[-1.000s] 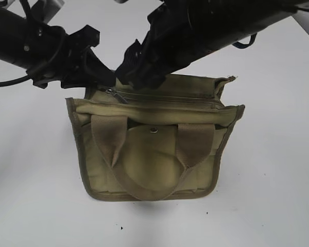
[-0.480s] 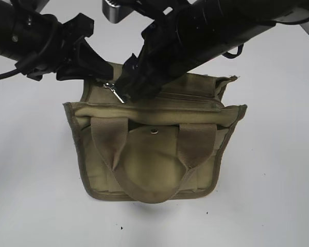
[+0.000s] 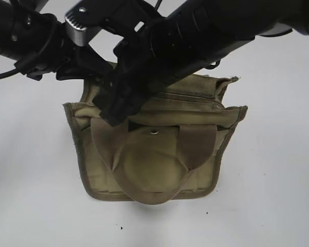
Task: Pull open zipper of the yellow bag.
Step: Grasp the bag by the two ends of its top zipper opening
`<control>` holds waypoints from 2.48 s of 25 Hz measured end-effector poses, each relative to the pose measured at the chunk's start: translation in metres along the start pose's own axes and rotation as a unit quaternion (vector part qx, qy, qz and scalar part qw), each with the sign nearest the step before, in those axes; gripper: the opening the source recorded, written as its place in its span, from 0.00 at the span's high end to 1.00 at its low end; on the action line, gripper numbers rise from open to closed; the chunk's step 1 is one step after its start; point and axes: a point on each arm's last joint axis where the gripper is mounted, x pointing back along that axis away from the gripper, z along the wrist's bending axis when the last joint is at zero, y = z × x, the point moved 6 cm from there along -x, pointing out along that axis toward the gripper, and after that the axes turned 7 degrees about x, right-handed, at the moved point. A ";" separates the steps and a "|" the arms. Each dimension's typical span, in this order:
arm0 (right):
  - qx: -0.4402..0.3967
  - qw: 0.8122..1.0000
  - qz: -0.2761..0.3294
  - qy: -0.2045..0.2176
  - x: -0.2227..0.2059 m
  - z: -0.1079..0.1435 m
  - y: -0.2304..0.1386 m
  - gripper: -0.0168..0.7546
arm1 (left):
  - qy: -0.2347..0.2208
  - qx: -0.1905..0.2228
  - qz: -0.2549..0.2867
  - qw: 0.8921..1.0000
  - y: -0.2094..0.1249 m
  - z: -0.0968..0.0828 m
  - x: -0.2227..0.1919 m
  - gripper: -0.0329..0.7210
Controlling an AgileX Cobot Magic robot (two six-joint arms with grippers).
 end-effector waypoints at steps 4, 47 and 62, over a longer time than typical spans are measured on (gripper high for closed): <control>0.012 1.000 0.003 -0.001 -0.001 0.001 -0.001 0.52 | 0.000 0.000 0.000 1.000 0.000 0.000 0.000 0.95; -0.007 0.999 0.048 -0.002 -0.013 -0.006 -0.022 0.75 | -0.003 -0.006 0.007 1.000 -0.003 -0.003 0.004 0.95; -0.029 0.997 0.066 0.010 0.006 -0.011 -0.029 0.98 | -0.015 0.000 0.012 1.000 -0.006 -0.008 0.006 0.95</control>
